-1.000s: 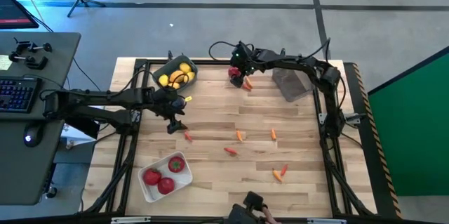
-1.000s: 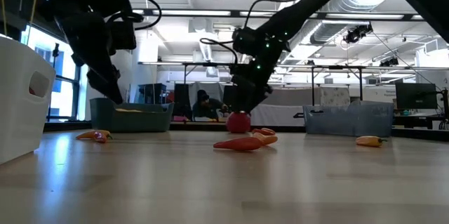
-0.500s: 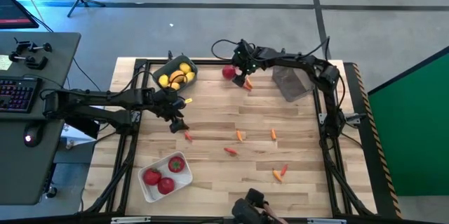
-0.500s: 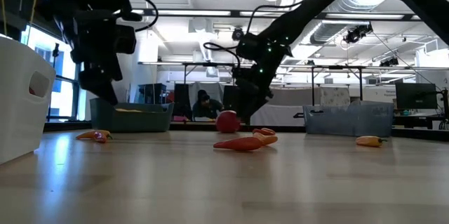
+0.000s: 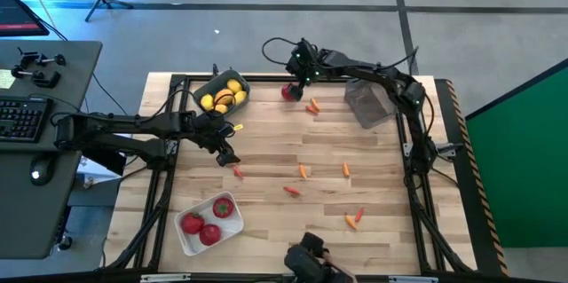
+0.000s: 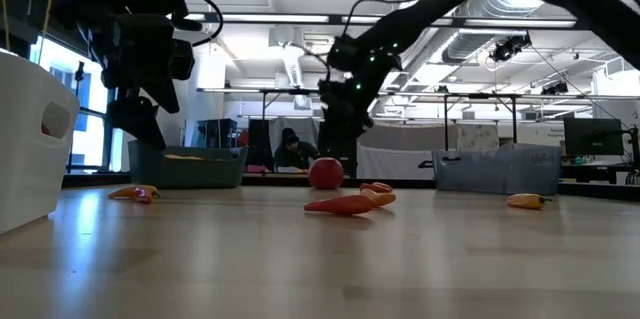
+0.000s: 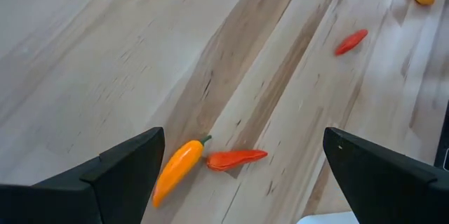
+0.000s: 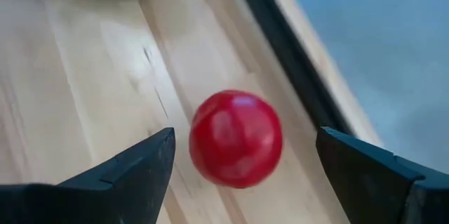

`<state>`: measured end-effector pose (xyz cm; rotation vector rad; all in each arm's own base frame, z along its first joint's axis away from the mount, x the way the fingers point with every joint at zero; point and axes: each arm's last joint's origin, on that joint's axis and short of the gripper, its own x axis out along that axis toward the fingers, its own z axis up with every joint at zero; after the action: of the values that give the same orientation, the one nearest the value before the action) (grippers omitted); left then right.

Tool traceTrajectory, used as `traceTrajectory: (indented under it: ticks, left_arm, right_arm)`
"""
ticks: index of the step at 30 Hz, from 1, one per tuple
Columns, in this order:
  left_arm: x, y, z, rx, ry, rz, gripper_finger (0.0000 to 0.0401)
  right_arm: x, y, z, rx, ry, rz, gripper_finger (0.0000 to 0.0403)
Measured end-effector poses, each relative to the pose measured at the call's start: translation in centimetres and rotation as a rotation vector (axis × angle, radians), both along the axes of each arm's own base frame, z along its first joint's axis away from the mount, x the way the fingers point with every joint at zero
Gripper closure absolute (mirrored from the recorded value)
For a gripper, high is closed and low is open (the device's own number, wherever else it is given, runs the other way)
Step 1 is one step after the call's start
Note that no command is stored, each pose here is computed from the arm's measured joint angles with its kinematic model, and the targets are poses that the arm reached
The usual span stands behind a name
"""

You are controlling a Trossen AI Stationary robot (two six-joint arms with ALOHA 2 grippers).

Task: Sort produce into baskets
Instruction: Put the red tomato into the white bin

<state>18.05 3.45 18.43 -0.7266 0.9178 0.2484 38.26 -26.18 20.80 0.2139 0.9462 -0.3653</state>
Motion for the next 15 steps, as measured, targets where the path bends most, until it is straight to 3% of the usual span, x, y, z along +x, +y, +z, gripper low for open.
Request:
traceTrajectory:
  ticks: [9,15]
  left_arm:
    - [0.0,0.0,0.0,-0.017,0.002,0.018,0.0025]
    - [0.0,0.0,0.0,-0.017,0.002,0.017,0.0025]
  right_arm:
    - [2.2,-1.5,-1.9,0.11,0.226,0.042,0.0066]
    - [3.4,-1.8,-2.5,0.118,0.255,0.07,0.0066]
